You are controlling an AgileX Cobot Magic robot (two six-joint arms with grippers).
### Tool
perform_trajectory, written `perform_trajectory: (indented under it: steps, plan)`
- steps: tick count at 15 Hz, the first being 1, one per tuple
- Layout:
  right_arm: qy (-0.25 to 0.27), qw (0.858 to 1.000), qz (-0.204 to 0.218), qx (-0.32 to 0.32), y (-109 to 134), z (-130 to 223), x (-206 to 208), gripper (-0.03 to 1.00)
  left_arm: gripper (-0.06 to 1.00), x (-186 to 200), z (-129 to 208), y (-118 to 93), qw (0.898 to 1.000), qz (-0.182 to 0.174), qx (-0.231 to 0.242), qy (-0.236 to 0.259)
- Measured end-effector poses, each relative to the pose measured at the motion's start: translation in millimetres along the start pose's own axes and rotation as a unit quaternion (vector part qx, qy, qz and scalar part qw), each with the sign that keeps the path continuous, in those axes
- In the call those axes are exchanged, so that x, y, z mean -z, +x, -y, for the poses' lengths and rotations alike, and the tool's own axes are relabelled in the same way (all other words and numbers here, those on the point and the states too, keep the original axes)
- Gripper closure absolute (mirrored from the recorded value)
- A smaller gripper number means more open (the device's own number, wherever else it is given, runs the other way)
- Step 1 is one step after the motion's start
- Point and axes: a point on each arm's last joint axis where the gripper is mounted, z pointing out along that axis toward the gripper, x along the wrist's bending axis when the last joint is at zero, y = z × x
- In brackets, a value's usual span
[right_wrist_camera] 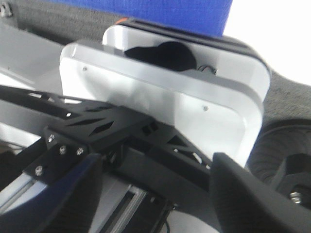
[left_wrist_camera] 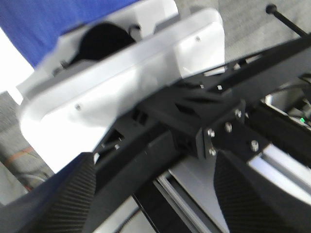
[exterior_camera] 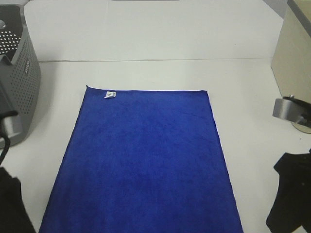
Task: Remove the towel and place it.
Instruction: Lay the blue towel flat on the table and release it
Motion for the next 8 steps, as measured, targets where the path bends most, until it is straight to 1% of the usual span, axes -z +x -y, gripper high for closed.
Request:
perform_trajectory:
  steps: [1, 2, 4, 6, 8]
  plan:
    - [-0.015, 1.0, 0.017, -0.009, 0.5, -4.1, 8.0, 0.27, 0.3, 19.6, -15.1, -6.3, 0.999, -0.032, -0.015, -0.04]
    - [-0.024, 0.999, 0.028, -0.014, 0.4, -6.1, 12.2, 0.25, 0.3, 26.9, -20.1, -8.2, 0.997, -0.046, -0.019, -0.055]
    - [-0.068, 0.996, 0.061, -0.019, 3.7, -15.8, 34.3, 0.21, 0.3, 53.2, -37.2, -15.3, 0.988, -0.09, -0.03, -0.119]
    - [-0.128, 0.99, 0.063, -0.008, 15.7, -26.1, 65.9, 0.2, 0.3, 79.8, -50.9, -26.6, 0.975, -0.114, -0.052, -0.181]
    - [-0.174, 0.983, 0.061, 0.006, 27.1, -39.3, 94.1, 0.2, 0.3, 99.7, -61.8, -35.8, 0.965, -0.127, -0.065, -0.219]
